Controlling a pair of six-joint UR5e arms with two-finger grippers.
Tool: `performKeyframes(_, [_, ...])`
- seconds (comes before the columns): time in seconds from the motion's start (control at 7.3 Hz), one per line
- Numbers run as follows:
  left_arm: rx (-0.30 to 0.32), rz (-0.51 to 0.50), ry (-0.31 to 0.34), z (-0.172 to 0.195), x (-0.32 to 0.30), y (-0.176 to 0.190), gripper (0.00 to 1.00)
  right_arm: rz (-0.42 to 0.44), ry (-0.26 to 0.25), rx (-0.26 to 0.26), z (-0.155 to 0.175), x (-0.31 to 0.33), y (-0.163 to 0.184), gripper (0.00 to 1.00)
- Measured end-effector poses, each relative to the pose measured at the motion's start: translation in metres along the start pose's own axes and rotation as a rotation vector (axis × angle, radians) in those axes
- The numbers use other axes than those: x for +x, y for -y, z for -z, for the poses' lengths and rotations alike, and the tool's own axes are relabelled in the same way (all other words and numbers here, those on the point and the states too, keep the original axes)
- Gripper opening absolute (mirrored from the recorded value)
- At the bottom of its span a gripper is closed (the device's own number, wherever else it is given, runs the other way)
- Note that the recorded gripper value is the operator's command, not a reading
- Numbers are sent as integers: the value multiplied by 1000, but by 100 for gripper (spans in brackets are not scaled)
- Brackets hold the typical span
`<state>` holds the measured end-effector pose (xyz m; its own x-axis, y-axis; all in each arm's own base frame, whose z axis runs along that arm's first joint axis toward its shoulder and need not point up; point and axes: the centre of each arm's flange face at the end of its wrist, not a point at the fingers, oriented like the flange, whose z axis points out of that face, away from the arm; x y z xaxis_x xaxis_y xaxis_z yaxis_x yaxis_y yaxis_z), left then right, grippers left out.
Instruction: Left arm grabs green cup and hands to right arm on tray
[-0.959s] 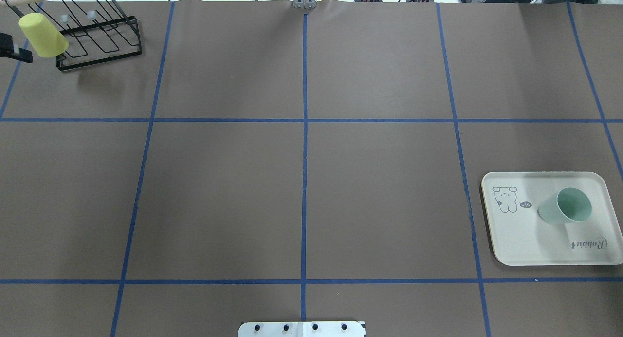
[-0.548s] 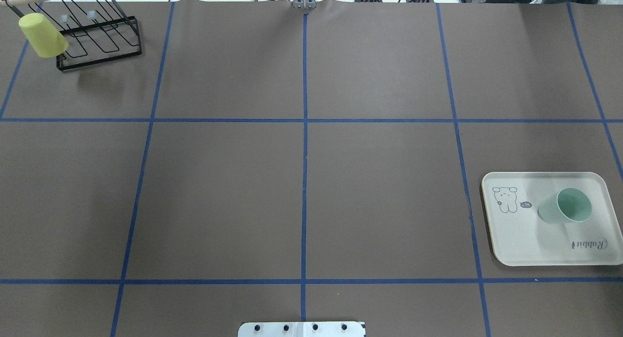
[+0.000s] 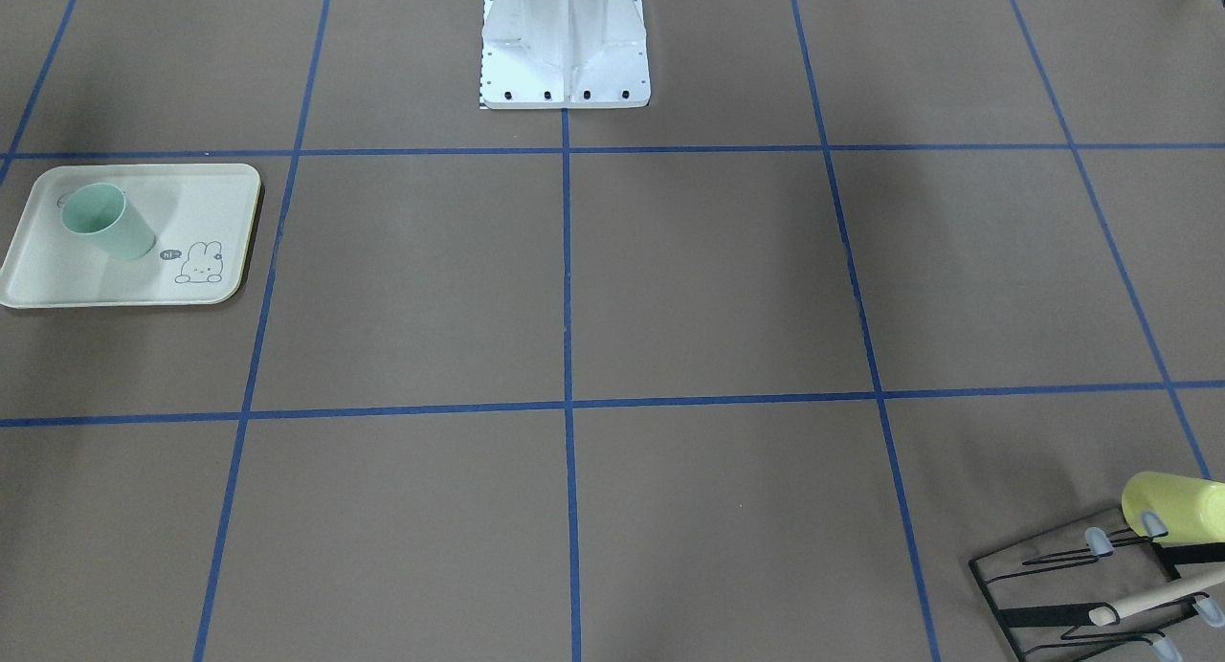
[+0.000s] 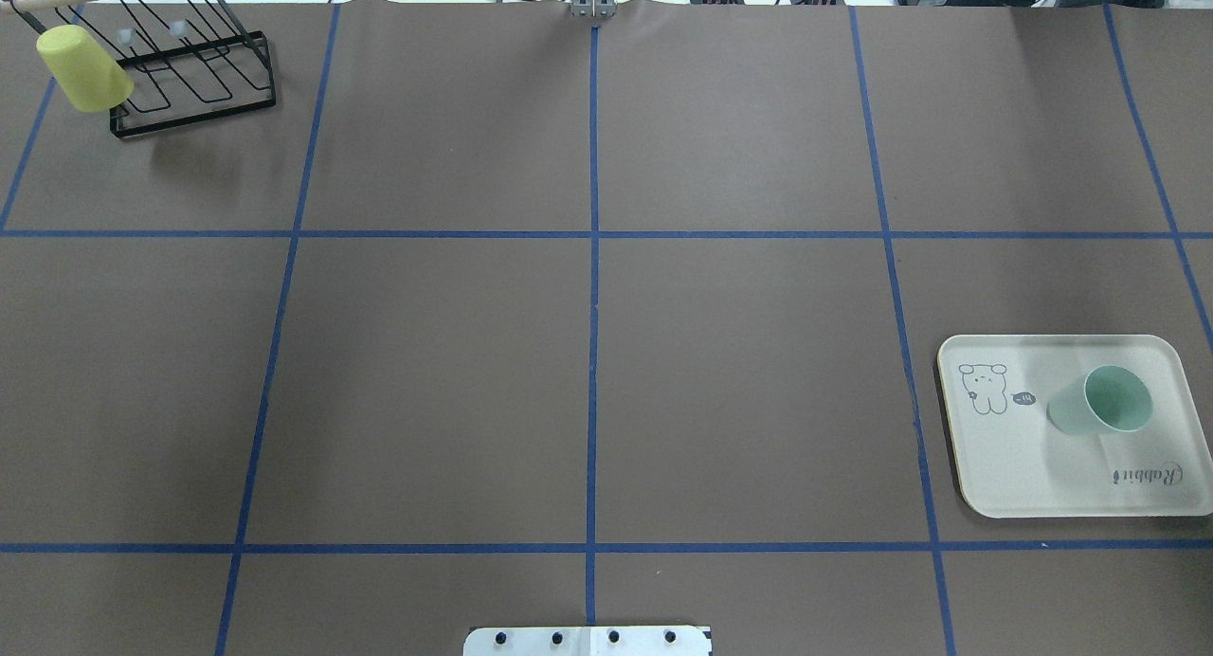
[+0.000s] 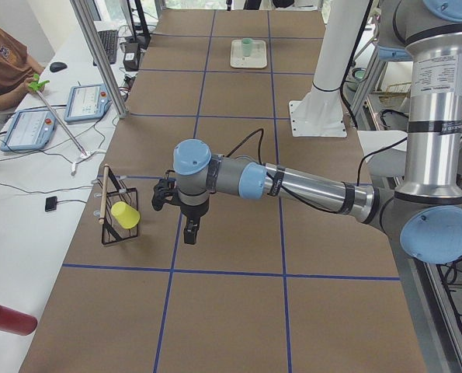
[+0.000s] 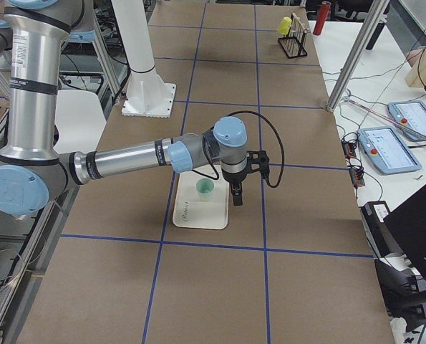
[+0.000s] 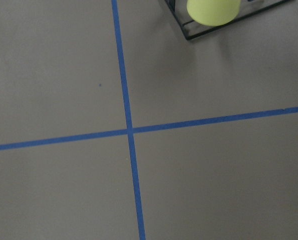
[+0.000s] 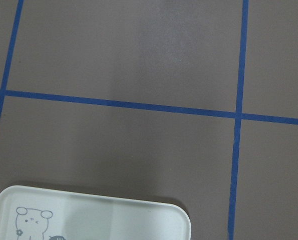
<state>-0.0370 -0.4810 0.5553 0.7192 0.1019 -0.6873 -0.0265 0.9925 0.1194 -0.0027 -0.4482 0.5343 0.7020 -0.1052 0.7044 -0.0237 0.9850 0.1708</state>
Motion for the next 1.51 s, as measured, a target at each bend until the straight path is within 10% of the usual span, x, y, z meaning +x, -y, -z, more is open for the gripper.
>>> performKeyframes(1.51, [-60, -25, -72, -14, -44, -19, 100, -31, -75, -77, -22, 19, 18, 100])
